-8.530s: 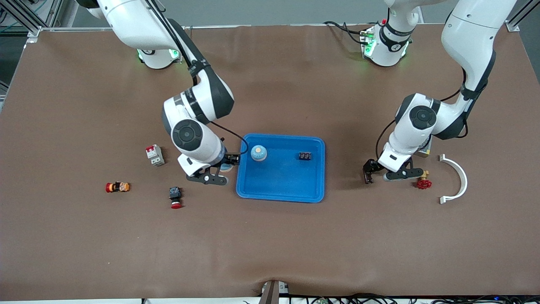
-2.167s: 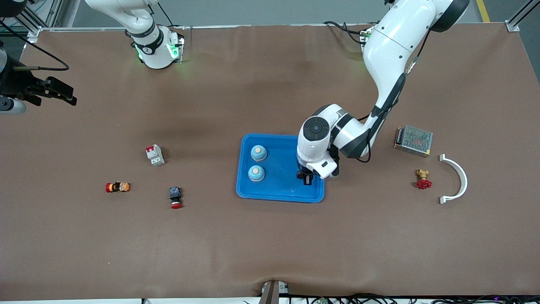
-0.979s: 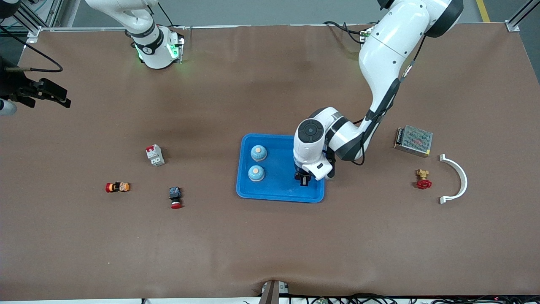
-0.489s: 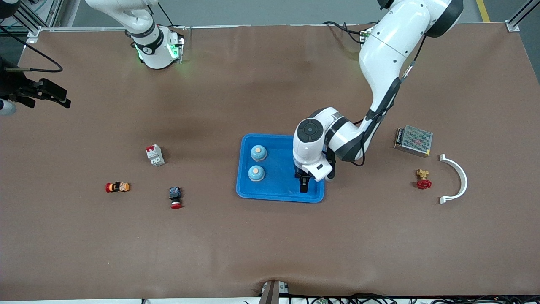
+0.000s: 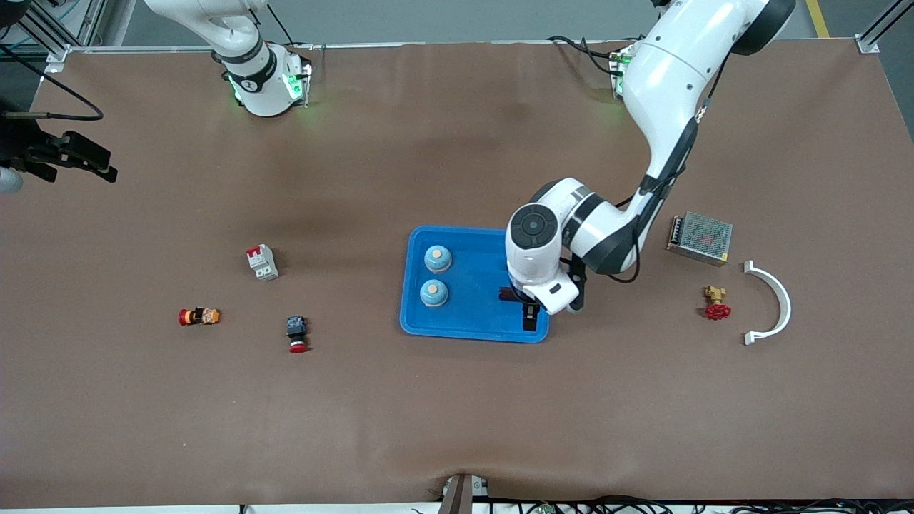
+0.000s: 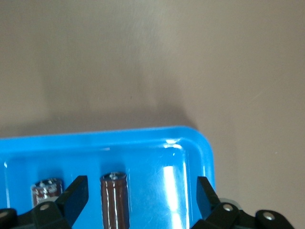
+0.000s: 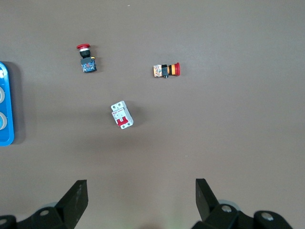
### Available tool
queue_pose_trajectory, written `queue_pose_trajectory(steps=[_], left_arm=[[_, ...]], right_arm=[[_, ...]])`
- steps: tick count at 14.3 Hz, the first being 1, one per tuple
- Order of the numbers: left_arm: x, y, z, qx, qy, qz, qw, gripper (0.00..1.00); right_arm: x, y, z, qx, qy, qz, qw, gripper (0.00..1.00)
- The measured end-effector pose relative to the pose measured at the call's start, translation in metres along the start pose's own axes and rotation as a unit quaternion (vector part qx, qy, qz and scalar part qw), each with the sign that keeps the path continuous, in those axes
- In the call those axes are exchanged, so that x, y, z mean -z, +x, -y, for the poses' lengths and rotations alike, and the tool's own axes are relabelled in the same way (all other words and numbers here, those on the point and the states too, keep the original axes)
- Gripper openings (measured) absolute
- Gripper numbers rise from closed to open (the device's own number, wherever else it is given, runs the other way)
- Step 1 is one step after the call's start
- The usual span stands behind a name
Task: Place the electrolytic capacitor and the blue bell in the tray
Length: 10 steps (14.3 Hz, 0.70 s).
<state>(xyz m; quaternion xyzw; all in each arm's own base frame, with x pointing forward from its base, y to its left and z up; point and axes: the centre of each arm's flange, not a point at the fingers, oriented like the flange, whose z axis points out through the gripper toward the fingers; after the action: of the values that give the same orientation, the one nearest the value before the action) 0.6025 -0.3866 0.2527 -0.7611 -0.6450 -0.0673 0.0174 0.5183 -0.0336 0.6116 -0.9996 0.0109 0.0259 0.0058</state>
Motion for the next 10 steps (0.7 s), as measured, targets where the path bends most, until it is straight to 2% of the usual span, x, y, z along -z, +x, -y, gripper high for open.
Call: queue_pose_trajectory(steps=[10], left_arm=[[0.000, 0.128, -0.040, -0.083, 0.014, -0.006, 0.996, 1.00]], right_arm=[[0.000, -0.001, 0.000, 0.000, 0.002, 0.003, 1.000, 1.00]])
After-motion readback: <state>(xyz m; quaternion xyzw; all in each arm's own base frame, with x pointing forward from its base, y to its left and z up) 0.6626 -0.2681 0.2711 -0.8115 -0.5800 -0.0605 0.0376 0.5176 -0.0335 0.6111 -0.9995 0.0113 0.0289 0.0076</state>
